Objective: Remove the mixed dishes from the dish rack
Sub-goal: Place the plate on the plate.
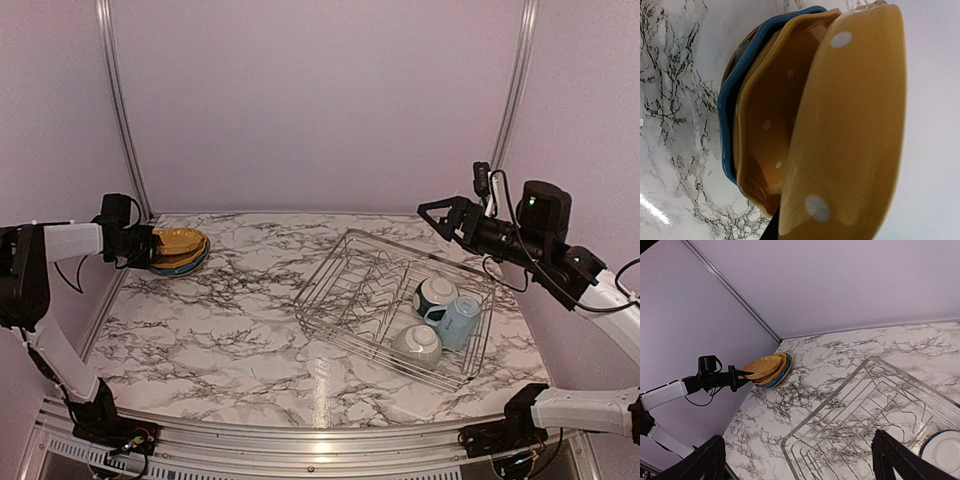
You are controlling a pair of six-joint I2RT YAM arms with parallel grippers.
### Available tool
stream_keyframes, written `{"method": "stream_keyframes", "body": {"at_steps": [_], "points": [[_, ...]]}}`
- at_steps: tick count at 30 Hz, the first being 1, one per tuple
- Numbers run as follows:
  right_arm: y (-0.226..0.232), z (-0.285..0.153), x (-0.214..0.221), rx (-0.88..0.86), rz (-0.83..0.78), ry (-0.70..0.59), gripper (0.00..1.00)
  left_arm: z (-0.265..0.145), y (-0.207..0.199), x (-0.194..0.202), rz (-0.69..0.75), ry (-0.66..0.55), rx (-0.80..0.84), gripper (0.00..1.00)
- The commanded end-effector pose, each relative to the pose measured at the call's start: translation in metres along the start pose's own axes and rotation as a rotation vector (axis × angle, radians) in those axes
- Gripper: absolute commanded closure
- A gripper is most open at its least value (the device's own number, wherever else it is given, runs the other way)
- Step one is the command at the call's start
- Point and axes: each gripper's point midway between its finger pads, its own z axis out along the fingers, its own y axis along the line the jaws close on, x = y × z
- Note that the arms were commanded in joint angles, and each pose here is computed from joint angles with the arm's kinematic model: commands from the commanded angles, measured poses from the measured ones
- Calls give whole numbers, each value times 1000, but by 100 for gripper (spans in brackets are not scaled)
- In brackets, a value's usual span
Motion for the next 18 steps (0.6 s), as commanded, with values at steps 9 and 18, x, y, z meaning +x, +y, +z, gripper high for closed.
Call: {"method": "stream_keyframes", "body": {"at_steps": [9, 18], "points": [[4, -7, -18, 11, -17, -43, 2, 4, -27, 0, 16, 25, 105, 85], [2, -4, -17, 18, -14, -37, 2, -4, -24, 1, 42, 11, 112, 55]]}}
